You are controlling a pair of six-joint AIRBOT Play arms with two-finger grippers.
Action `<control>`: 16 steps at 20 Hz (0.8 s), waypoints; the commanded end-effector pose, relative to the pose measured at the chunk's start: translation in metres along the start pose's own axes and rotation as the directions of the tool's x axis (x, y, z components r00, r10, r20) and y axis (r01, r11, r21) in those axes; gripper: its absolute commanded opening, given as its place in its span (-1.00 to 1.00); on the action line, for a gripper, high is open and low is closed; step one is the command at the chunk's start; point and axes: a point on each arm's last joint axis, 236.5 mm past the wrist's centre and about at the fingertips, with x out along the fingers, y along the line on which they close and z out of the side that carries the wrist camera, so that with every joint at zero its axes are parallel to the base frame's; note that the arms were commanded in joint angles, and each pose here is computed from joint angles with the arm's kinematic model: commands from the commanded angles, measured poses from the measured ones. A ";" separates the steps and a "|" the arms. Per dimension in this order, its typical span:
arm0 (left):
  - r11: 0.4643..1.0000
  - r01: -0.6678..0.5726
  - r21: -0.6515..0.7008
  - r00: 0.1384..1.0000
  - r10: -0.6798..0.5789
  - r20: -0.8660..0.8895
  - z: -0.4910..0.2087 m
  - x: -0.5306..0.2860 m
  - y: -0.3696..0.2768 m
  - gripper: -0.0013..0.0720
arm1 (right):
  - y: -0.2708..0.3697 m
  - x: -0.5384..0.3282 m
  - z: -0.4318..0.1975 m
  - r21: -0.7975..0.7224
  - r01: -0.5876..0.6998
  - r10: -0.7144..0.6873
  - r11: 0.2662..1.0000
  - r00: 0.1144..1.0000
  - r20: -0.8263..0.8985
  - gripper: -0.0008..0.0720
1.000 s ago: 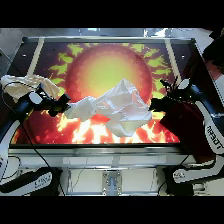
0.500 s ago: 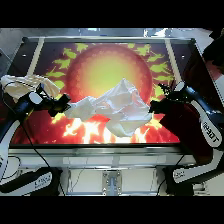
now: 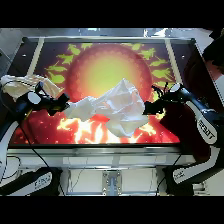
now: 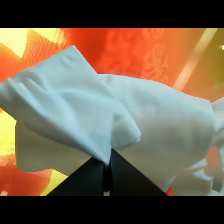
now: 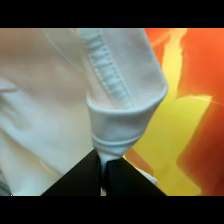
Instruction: Fold the shirts.
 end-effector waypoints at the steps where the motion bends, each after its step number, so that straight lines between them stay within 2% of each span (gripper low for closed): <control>1: 0.994 0.059 0.089 0.985 -0.073 0.156 0.032 -0.052 -0.017 -0.93 | 0.037 -0.028 -0.012 -0.102 -0.035 0.037 0.994 0.999 0.016 -0.95; 4: 0.980 0.115 0.161 0.883 -0.175 0.435 0.067 -0.169 -0.032 -0.93 | 0.089 -0.099 -0.040 -0.243 0.002 0.035 0.970 0.989 0.146 -0.95; 7: 0.967 0.106 0.234 0.683 -0.242 0.689 0.062 -0.290 -0.035 -0.93 | 0.146 -0.182 -0.079 -0.342 0.117 0.039 0.932 0.908 0.418 -0.95; 9: 0.962 0.080 0.260 0.494 -0.265 0.828 0.048 -0.364 -0.035 -0.93 | 0.180 -0.244 -0.106 -0.359 0.227 0.052 0.905 0.781 0.623 -0.95; 11: 0.969 -0.028 0.244 0.349 -0.219 0.911 0.036 -0.422 -0.028 -0.93 | 0.211 -0.324 -0.135 -0.317 0.369 0.064 0.874 0.559 0.826 -0.95; 12: 0.970 -0.088 0.226 0.312 -0.188 0.931 0.032 -0.441 -0.026 -0.93 | 0.224 -0.359 -0.148 -0.286 0.419 0.076 0.862 0.450 0.890 -0.96; 13: 0.967 -0.140 0.213 0.323 -0.159 0.933 0.030 -0.449 -0.024 -0.93 | 0.236 -0.390 -0.162 -0.259 0.461 0.090 0.849 0.357 0.930 -0.96; 14: 0.958 -0.184 0.220 0.386 -0.136 0.912 0.028 -0.442 -0.024 -0.93 | 0.244 -0.410 -0.169 -0.244 0.488 0.101 0.838 0.302 0.948 -0.96; 16: 0.946 -0.215 0.242 0.573 -0.079 0.816 0.030 -0.402 -0.016 -0.93 | 0.246 -0.426 -0.162 -0.220 0.509 0.087 0.832 0.272 0.958 -0.96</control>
